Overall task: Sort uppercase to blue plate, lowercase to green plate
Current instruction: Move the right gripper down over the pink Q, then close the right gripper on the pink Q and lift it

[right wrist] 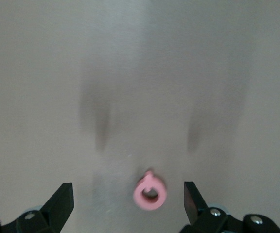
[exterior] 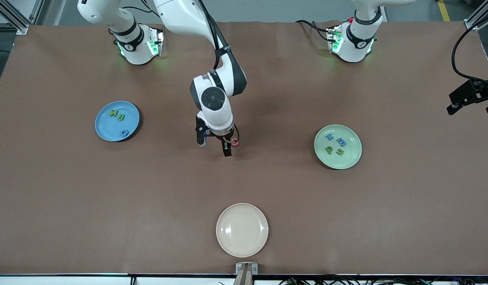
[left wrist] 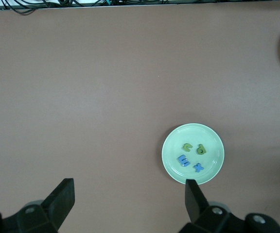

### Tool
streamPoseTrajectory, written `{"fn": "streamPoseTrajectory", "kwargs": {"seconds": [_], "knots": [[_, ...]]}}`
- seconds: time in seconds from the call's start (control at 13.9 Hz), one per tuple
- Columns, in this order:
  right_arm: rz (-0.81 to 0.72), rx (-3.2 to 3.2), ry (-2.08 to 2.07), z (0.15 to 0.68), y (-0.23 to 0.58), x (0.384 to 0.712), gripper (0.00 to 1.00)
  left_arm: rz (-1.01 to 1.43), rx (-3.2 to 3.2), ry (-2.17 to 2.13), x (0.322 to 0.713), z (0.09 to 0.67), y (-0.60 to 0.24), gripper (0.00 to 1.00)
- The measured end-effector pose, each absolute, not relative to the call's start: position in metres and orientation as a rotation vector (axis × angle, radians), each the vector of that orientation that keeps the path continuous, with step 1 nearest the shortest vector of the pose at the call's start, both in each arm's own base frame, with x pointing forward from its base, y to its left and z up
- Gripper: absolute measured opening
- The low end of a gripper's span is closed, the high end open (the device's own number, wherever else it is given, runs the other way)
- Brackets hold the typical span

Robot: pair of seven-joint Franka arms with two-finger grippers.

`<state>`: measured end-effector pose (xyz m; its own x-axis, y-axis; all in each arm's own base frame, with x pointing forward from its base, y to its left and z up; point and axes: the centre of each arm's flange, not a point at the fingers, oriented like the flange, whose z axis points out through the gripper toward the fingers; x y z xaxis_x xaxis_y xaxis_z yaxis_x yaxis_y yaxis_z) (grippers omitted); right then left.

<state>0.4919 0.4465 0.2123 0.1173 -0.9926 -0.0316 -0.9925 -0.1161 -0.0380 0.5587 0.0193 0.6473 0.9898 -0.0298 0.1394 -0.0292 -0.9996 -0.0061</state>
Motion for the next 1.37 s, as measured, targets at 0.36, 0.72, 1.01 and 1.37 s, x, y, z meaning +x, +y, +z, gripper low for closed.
{"fn": "streamPoseTrajectory", "kwargs": {"seconds": [0.36,0.72,1.01,1.37], "knots": [[-0.008,-2.270,2.075,0.195,0.449,0.484,1.00,-0.219,-3.130,0.046,0.559,0.647,0.019,1.00],[0.063,-2.241,2.084,0.191,0.451,0.493,0.98,-0.219,-3.129,0.046,0.559,0.647,0.019,1.00],[0.123,-2.214,2.099,0.189,0.461,0.491,0.98,-0.219,-3.129,0.046,0.559,0.647,0.019,1.00],[0.146,-2.227,2.097,0.182,0.475,0.479,0.90,-0.219,-3.130,0.046,0.559,0.647,0.019,1.00]]}}
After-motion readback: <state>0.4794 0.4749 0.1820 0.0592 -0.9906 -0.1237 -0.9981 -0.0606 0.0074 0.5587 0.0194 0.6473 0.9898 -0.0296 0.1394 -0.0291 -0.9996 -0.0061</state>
